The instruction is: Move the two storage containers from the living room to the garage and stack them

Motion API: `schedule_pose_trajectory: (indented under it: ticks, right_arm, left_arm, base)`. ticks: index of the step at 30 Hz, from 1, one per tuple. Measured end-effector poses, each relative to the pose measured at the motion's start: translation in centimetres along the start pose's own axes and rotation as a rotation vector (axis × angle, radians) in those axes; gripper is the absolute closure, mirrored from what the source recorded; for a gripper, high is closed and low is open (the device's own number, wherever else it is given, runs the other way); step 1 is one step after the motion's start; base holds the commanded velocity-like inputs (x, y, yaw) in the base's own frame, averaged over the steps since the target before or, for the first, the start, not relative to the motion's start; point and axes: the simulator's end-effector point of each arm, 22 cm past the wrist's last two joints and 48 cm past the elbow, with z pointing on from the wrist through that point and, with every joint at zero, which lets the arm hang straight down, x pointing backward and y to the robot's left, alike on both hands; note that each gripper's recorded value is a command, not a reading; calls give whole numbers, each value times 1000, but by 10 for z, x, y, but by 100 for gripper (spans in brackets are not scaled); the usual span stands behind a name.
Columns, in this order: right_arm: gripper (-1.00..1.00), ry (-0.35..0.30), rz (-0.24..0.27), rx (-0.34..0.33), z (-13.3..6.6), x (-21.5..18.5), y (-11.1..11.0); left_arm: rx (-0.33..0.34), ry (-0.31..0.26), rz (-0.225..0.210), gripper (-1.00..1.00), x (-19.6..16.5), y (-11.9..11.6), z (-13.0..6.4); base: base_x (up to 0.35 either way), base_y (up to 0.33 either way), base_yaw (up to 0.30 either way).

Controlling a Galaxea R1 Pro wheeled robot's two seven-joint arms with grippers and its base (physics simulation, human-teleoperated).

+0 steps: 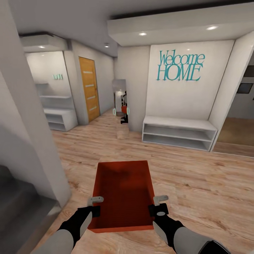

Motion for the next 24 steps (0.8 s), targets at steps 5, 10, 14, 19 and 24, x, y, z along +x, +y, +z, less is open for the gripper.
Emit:
schedule_pose_trajectory:
  ticks: [5, 10, 14, 19, 24]
  right_arm:
    - [100, 0, 0, 0, 0, 0, 0]
    - [100, 0, 0, 0, 0, 0, 0]
    - [100, 0, 0, 0, 0, 0, 0]
    - [100, 0, 0, 0, 0, 0, 0]
    - [100, 0, 0, 0, 0, 0, 0]
  left_arm:
    - [0, 0, 0, 100, 0, 0, 0]
    - [0, 0, 0, 100, 0, 0, 0]
    - [0, 0, 0, 100, 0, 0, 0]
    - [0, 0, 0, 100, 0, 0, 0]
    - [0, 0, 0, 100, 0, 0, 0]
  base:
    - [322, 0, 0]
    - [322, 0, 0]
    - [322, 0, 0]
    - [322, 0, 0]
    - [322, 0, 0]
